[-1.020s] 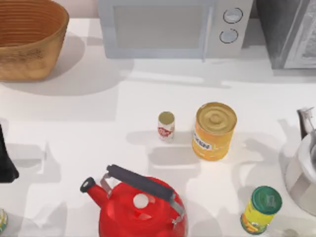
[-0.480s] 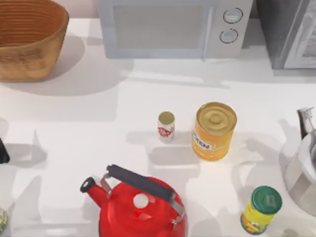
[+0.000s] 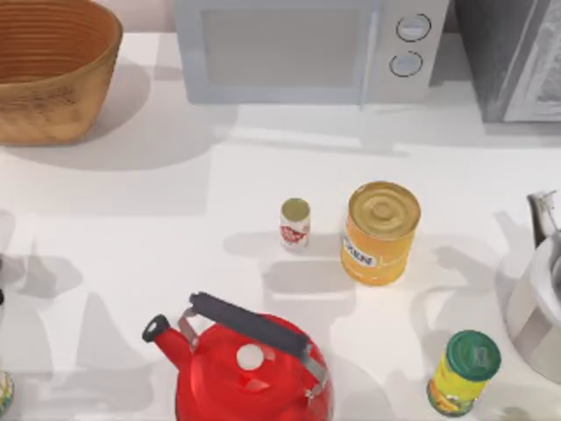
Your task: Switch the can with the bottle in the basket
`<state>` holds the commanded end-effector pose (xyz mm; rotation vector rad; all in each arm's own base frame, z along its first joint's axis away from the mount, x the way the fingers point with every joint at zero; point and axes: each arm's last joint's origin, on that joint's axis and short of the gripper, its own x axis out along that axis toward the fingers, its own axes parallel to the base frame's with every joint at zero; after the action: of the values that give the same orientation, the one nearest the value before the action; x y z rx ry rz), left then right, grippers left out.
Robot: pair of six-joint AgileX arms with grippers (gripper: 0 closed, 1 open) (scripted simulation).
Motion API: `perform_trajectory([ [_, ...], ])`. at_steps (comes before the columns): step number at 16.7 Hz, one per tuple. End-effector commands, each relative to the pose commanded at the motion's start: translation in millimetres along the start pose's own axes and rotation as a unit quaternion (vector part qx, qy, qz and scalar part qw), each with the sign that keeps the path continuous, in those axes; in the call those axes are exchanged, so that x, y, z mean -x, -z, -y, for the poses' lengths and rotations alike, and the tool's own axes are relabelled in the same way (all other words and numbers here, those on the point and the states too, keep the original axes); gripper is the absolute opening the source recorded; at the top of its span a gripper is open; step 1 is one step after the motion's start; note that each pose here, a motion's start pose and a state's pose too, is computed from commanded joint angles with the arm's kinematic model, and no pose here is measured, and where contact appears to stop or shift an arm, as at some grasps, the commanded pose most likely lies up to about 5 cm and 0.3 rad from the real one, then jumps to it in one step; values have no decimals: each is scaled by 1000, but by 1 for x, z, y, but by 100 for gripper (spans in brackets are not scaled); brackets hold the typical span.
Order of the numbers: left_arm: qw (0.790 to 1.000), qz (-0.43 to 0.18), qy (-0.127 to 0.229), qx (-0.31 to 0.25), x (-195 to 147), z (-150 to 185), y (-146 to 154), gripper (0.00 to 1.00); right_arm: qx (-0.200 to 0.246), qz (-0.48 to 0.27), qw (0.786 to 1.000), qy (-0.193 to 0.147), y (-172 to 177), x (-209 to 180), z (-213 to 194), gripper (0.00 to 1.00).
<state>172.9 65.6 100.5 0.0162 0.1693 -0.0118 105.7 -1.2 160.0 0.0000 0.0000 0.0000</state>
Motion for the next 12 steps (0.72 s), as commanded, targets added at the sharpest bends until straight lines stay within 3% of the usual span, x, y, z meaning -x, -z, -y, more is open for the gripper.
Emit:
perform_trajectory([
  [5,1000,-16,5,8,2,-4,15,100,0,0,1000,0,0,0,0,100],
  [12,1000,-11,5,5,-9,-4,11,100,0,0,1000,0,0,0,0,100],
])
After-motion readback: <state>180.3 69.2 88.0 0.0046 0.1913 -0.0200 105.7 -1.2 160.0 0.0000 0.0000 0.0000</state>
